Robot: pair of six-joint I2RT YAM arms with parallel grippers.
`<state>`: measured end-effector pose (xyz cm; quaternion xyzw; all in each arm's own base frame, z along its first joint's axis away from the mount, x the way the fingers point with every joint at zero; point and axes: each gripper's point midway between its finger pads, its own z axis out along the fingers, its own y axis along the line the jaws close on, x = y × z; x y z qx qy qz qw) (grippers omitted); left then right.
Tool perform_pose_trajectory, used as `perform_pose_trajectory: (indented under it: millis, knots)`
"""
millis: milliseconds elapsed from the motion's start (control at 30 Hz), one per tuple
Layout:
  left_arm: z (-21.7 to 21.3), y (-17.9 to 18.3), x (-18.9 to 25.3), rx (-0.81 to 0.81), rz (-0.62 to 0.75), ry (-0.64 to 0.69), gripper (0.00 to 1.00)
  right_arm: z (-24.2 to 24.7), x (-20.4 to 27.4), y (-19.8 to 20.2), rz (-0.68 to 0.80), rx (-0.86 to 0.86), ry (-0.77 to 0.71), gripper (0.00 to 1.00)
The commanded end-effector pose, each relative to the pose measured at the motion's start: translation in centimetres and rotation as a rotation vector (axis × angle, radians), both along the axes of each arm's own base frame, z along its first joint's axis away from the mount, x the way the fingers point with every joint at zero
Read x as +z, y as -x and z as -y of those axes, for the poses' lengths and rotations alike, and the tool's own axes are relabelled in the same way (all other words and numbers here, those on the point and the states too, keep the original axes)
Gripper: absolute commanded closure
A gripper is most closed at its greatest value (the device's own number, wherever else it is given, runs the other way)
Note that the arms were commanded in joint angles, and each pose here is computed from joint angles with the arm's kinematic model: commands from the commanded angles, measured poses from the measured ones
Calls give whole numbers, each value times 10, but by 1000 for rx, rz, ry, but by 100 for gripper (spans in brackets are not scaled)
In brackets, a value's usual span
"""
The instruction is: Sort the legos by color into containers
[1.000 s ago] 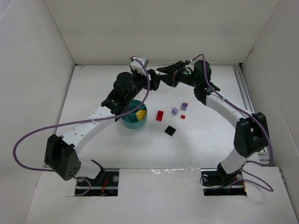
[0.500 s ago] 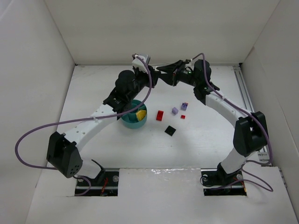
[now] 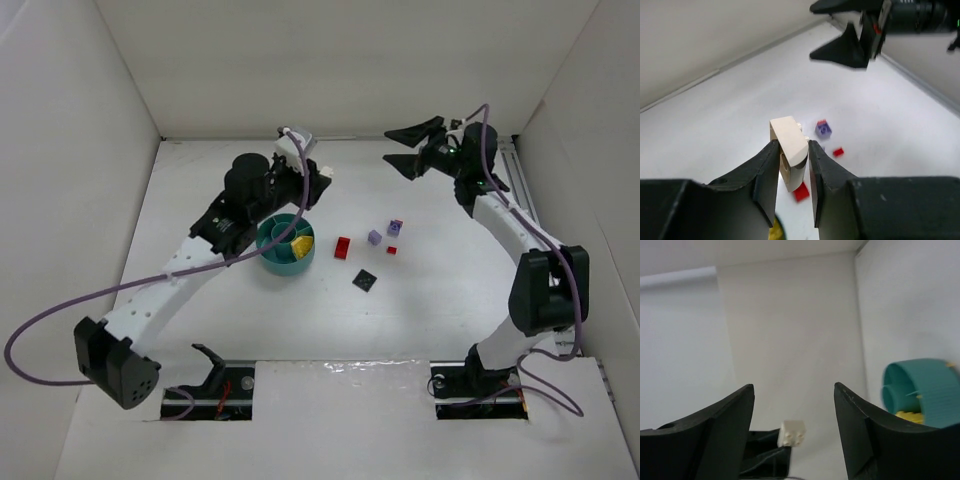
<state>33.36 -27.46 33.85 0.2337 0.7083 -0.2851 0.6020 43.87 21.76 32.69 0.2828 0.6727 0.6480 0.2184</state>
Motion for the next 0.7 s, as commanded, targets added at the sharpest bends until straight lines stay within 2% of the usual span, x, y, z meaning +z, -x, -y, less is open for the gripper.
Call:
perform_pose_trajectory:
  millis: [0,67,133,167,233,300,500,667]
  knots:
    - [-33,34,23,-90,39,-110,99,36,7,3,195,-22,229,30]
    - [-50,49,-1,-123,-51,-238,100,53,-12,3,177,-44,359,30]
    - [-74,55,-17,-117,-125,-365,100,65,-11,6,292,-41,529,30]
    - [-77,56,-27,-146,-170,-394,100,72,-25,11,255,-41,605,29]
    - [-97,54,-37,-144,-241,-418,100,80,-29,21,343,-37,742,29]
    - [-105,65,-55,-205,-314,-460,100,85,-38,29,369,-38,830,28]
    - [-112,82,-113,-304,-480,-560,100,95,-68,61,403,42,967,28]
    - [-109,77,-135,-318,-519,-583,100,98,-77,69,401,49,986,28]
